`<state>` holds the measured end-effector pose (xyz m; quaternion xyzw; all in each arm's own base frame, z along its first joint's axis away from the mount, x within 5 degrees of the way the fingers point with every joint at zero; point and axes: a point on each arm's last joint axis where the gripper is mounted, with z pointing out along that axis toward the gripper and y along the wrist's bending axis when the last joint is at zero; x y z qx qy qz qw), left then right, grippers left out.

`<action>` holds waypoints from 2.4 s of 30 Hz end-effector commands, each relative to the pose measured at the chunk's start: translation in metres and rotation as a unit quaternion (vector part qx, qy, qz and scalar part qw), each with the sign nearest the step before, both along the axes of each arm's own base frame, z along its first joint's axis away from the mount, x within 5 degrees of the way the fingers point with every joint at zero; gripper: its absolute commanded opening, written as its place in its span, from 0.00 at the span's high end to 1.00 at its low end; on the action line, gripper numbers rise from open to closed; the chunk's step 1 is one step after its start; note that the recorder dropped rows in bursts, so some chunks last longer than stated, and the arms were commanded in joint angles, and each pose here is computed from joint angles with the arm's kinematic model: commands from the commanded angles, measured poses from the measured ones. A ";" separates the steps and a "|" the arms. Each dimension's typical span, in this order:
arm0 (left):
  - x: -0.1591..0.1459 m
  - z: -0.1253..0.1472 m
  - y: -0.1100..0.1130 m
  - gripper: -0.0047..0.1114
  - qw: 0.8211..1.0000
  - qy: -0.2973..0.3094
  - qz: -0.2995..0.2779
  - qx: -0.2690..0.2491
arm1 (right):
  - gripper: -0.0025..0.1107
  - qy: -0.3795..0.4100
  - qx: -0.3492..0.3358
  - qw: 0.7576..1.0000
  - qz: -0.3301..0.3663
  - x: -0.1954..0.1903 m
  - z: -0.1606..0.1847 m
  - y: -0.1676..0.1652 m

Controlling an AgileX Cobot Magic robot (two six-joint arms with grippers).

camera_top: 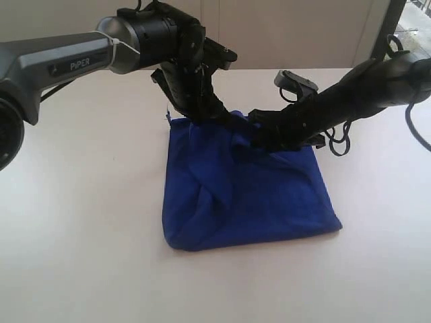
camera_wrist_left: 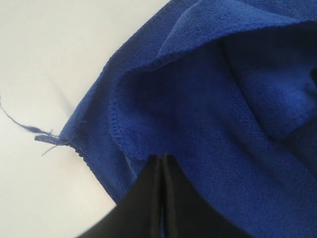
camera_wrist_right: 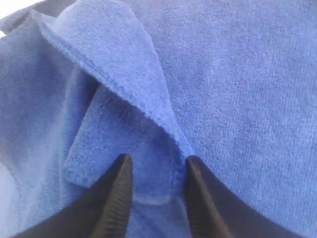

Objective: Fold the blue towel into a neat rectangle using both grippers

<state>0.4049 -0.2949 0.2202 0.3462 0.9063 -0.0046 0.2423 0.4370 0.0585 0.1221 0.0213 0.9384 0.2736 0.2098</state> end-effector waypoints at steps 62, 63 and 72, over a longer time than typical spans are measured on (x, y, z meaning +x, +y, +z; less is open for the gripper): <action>-0.133 0.176 0.031 0.96 0.979 0.033 -0.203 -0.006 | 0.98 -0.160 -0.204 0.930 0.259 -0.156 0.234 -0.021; -0.138 0.179 0.030 0.96 0.977 0.032 -0.208 -0.013 | 0.98 -0.161 -0.206 0.929 0.260 -0.161 0.234 -0.021; -0.170 0.209 0.034 0.96 0.966 0.043 -0.238 -0.095 | 0.98 -0.185 -0.215 0.924 0.258 -0.216 0.244 -0.021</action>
